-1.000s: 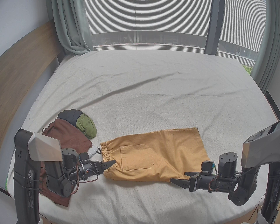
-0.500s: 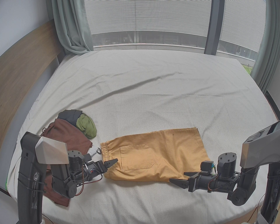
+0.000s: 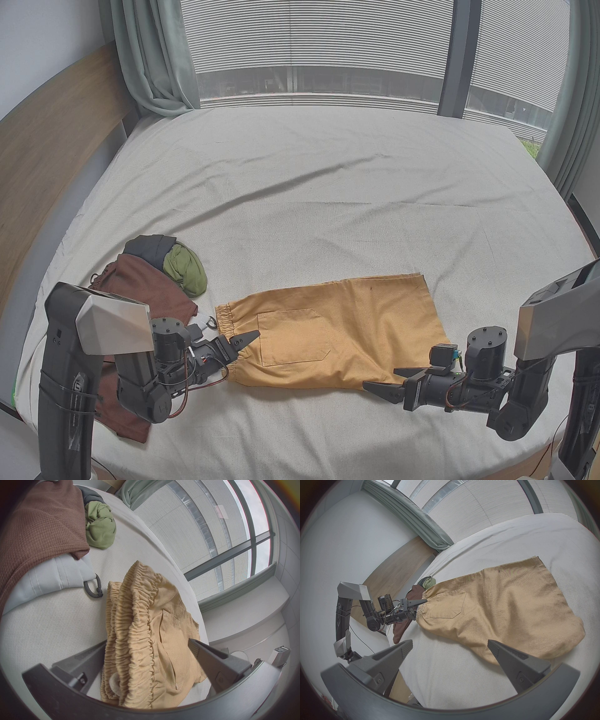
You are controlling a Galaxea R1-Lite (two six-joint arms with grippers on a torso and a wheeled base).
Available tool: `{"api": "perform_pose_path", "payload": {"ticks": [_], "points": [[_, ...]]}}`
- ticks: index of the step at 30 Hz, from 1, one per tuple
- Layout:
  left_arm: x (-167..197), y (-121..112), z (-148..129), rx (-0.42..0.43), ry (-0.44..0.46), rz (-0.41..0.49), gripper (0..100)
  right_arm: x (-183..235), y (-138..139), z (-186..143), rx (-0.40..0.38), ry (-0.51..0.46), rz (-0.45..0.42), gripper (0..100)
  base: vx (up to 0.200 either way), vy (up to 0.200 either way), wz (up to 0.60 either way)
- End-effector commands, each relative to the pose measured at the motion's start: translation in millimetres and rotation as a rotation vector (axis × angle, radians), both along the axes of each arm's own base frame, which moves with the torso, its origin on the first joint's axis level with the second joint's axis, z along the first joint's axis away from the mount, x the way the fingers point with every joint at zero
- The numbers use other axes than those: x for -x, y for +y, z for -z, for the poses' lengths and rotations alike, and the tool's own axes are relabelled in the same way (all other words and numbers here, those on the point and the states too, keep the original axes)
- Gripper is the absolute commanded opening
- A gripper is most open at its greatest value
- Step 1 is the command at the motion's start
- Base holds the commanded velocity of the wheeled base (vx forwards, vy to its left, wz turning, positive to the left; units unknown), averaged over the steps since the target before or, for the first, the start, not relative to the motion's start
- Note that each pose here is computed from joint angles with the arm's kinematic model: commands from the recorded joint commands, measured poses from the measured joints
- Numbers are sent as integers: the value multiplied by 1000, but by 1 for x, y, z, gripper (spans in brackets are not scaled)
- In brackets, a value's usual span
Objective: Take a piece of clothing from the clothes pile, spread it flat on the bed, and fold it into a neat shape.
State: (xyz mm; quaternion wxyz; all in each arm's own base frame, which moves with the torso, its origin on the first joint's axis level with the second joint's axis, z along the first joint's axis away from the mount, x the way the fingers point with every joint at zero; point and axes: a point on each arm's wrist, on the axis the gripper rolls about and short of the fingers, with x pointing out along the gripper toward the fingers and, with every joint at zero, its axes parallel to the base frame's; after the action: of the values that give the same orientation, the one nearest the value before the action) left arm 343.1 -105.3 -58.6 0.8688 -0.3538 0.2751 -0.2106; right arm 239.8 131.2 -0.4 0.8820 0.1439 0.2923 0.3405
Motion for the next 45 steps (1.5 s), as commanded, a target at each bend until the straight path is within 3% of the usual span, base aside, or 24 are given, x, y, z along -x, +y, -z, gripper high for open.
{"api": "perform_pose_path", "payload": {"ticks": [1,16,25,45], "points": [[0,-1,-1,1,-5,-1,0,0,0,0,-1,-1,0,100,0,0,0],[0,2,-3,3,-7,-4,0,-1,-1,1,3,2,3,100,0,0,0],[-2,6,-23,39,-42,-24,0,-3,-2,2,3,0,12,100,0,0,0],[4,45,-44,80,-43,-9,0,-8,-6,11,15,19,33,100,0,0,0]]}}
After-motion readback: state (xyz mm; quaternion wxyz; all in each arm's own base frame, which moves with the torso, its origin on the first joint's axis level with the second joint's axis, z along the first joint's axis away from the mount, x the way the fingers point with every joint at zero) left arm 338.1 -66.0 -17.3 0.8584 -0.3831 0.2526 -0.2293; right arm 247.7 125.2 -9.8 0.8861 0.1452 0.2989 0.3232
